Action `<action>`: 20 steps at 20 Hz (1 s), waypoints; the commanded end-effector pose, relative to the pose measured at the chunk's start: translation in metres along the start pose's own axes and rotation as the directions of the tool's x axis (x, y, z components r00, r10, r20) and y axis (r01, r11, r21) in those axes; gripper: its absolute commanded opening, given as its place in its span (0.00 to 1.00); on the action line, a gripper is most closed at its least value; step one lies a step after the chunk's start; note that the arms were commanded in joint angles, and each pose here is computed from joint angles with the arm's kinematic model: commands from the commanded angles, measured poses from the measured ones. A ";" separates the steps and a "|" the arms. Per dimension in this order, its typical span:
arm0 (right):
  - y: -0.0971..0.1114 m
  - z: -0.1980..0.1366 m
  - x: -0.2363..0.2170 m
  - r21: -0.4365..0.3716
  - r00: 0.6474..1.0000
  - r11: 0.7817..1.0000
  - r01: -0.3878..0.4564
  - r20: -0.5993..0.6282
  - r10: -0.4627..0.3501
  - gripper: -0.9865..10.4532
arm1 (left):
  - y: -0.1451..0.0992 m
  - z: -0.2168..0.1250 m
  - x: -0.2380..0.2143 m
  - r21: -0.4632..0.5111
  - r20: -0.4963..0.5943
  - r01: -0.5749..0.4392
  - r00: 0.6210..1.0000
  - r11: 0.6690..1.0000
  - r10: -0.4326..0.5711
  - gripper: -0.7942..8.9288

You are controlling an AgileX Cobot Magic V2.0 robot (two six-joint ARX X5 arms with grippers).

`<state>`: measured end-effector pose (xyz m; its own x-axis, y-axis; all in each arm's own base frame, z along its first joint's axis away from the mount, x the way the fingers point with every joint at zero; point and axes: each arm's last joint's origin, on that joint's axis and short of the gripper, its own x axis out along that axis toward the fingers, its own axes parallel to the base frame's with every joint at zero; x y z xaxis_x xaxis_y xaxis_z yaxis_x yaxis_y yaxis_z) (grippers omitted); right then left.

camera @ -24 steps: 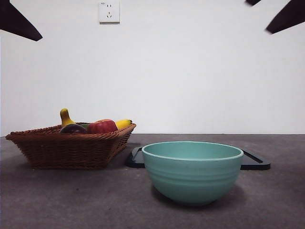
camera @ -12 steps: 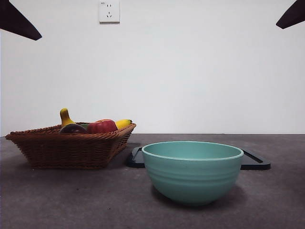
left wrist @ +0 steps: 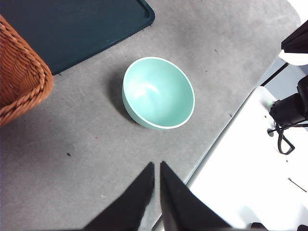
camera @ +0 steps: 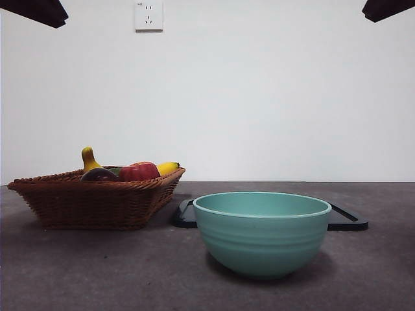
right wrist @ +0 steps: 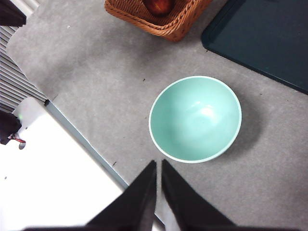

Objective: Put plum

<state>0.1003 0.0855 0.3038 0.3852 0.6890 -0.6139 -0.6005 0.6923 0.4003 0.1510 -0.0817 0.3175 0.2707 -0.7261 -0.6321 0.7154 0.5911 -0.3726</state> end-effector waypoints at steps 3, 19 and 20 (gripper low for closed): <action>0.003 0.005 -0.002 -0.023 1.000 1.000 -0.012 0.023 0.012 0.09 | -0.002 0.005 -0.001 0.018 0.011 0.004 1.000 1.000 -0.005 0.10; 0.003 0.005 -0.002 -0.023 1.000 1.000 -0.012 0.024 0.012 0.09 | -0.008 -0.009 -0.068 0.256 0.696 -0.527 0.682 0.810 0.224 0.10; 0.003 0.005 -0.002 -0.023 1.000 1.000 -0.012 0.024 0.012 0.09 | -0.004 -0.021 -0.069 0.180 0.760 -0.615 0.582 0.767 0.288 0.10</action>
<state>0.1008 0.0858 0.3045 0.3899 0.6925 -0.6070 -0.6035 0.6900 0.3995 0.1156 -0.0273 0.3469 0.8434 -0.5373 -0.0022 0.5248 0.8229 0.2179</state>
